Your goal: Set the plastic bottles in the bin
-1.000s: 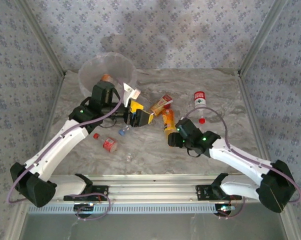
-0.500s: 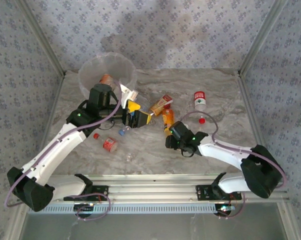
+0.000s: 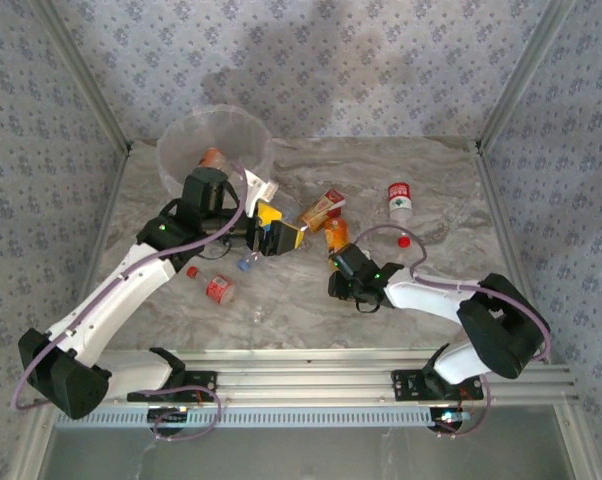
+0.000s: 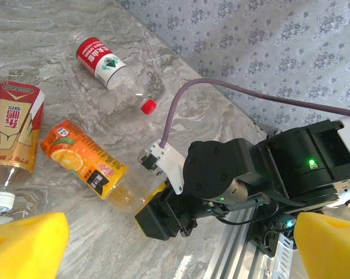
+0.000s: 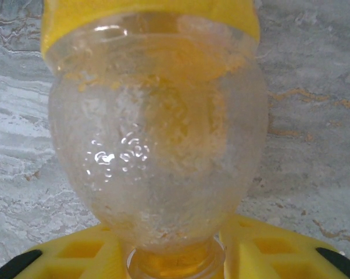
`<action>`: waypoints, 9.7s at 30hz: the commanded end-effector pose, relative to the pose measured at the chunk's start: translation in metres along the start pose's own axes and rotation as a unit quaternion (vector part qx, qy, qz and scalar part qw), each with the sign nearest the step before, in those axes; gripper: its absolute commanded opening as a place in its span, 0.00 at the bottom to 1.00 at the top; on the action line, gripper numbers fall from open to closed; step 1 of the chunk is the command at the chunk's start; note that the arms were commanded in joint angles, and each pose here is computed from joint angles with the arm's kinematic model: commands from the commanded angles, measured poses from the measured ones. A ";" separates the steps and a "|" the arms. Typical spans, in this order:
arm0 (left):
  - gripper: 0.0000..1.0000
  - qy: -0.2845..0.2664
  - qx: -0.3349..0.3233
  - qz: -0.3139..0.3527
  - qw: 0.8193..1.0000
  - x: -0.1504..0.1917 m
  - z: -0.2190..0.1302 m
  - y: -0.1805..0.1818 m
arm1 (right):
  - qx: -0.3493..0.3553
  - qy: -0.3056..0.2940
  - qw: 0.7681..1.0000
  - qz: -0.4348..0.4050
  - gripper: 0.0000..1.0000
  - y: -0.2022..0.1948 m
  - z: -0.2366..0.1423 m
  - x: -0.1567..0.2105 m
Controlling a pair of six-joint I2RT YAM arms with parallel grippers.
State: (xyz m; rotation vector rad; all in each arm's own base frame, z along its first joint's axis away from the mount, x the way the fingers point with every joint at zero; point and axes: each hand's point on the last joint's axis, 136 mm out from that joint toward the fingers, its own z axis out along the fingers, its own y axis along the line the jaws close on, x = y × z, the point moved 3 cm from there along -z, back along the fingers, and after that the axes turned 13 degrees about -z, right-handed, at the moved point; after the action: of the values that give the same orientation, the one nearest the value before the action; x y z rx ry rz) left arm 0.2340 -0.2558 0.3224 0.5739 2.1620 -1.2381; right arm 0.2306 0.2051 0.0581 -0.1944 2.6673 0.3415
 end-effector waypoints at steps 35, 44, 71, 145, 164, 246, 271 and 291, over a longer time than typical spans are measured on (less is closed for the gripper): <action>0.95 -0.022 0.003 -0.201 0.979 -0.029 0.073 -0.024 | -0.220 -0.240 0.938 -0.120 0.31 0.038 -0.195 -0.060; 0.92 -0.038 0.053 -0.224 0.973 -0.037 0.093 -0.024 | -0.245 -0.248 0.928 -0.132 0.31 0.047 -0.203 -0.057; 0.46 -0.084 0.105 -0.194 0.972 -0.052 0.074 -0.046 | -0.250 -0.237 0.929 -0.136 0.42 0.057 -0.188 -0.049; 0.64 0.029 -0.592 0.015 0.805 -0.135 -0.081 0.239 | -0.261 -0.375 0.869 -0.191 1.00 0.043 -0.305 -0.058; 0.66 -0.091 -0.460 -0.022 0.883 -0.168 -0.103 0.134 | -0.261 -0.369 0.872 -0.187 1.00 0.043 -0.299 -0.059; 0.83 -0.056 -0.409 -0.583 0.700 0.201 -0.015 0.185 | -0.283 -0.276 0.898 -0.193 1.00 0.056 -0.250 -0.039; 0.53 -0.127 -0.369 -0.551 0.738 0.190 -0.070 0.174 | -0.267 -0.278 0.903 -0.192 1.00 0.060 -0.245 -0.042; 0.49 -0.212 -0.464 -0.254 0.822 0.052 -0.185 0.101 | -0.256 -0.286 0.897 -0.218 1.00 0.061 -0.256 -0.046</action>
State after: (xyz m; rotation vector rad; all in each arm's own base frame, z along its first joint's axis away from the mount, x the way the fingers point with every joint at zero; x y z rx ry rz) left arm 0.2019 -0.0555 0.2808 -0.8067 2.2182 -0.5120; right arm 0.1574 0.2006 0.3015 -0.7039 1.8736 0.8213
